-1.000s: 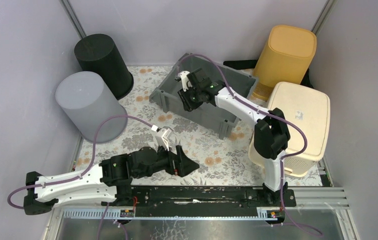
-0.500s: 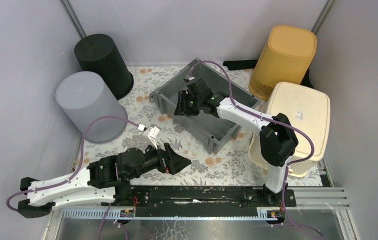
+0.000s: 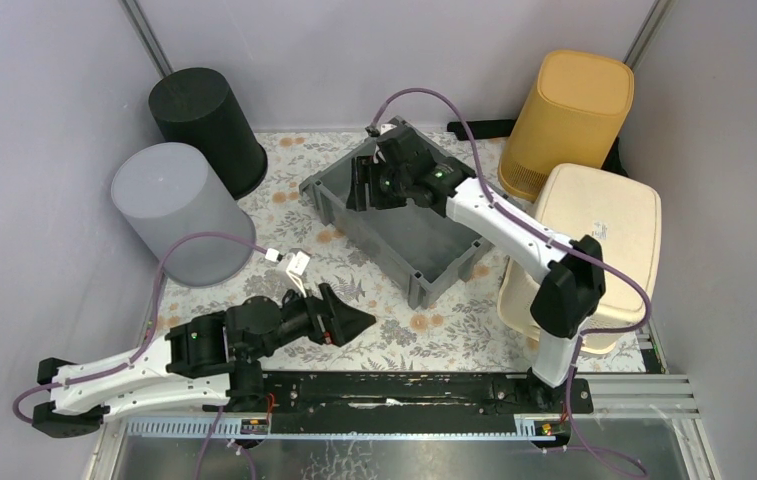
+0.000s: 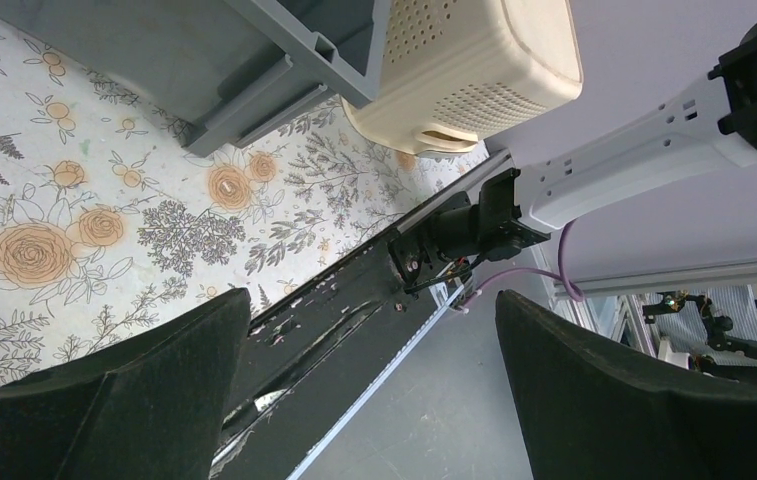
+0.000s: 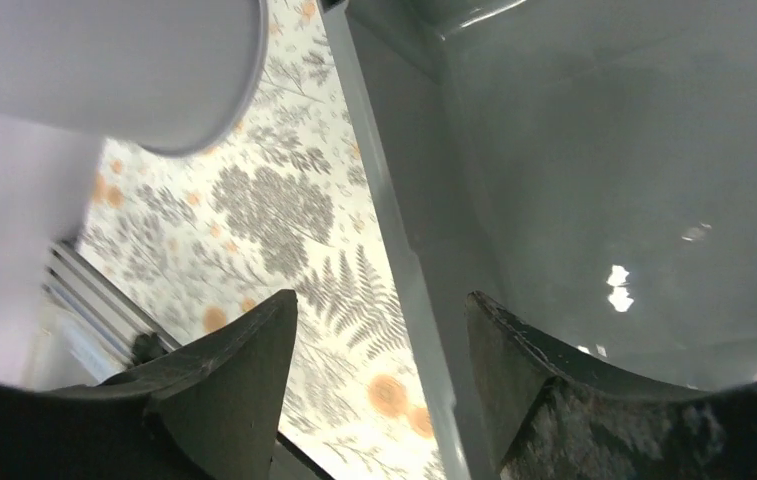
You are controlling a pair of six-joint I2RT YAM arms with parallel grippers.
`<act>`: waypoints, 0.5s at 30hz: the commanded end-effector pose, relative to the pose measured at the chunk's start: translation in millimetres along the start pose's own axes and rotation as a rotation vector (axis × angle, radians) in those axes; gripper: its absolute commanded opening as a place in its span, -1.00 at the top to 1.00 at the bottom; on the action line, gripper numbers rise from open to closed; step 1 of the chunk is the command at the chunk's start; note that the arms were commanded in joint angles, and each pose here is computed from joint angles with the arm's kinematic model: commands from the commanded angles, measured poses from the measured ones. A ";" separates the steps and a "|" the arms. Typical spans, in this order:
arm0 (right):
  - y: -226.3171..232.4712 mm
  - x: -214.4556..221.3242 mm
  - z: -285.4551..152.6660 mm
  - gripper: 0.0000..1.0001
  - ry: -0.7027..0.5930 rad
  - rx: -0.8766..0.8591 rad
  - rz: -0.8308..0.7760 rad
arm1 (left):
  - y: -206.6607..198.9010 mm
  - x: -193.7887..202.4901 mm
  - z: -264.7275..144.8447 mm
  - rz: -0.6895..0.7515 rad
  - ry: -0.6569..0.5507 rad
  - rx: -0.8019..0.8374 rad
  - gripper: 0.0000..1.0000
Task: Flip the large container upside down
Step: Move the container to the center of the board, then turn the container upside down at the center of the board.
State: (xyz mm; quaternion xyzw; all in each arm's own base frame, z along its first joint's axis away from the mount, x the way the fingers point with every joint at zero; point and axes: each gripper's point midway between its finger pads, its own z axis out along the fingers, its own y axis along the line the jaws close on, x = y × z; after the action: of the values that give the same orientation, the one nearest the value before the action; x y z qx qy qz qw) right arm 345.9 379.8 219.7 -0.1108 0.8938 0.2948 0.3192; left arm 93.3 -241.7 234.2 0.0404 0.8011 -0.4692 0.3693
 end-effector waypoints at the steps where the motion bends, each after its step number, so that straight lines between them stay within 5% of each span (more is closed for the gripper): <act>1: -7.4 14.7 -50.1 -0.39 0.110 0.041 -0.222 | -8.9 -17.7 -8.9 0.005 -0.045 0.003 -1.00; 15: -33.4 107.9 -63.7 -0.44 0.394 0.129 -0.396 | -41.7 -39.7 -23.8 0.030 -0.057 0.082 -1.00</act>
State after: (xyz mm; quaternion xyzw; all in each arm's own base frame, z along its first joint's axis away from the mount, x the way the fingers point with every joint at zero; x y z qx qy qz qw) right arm 260.7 319.8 173.6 -0.2813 0.9252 0.1579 0.2000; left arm 92.1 -236.2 287.7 0.0453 0.7745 -0.4968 0.3891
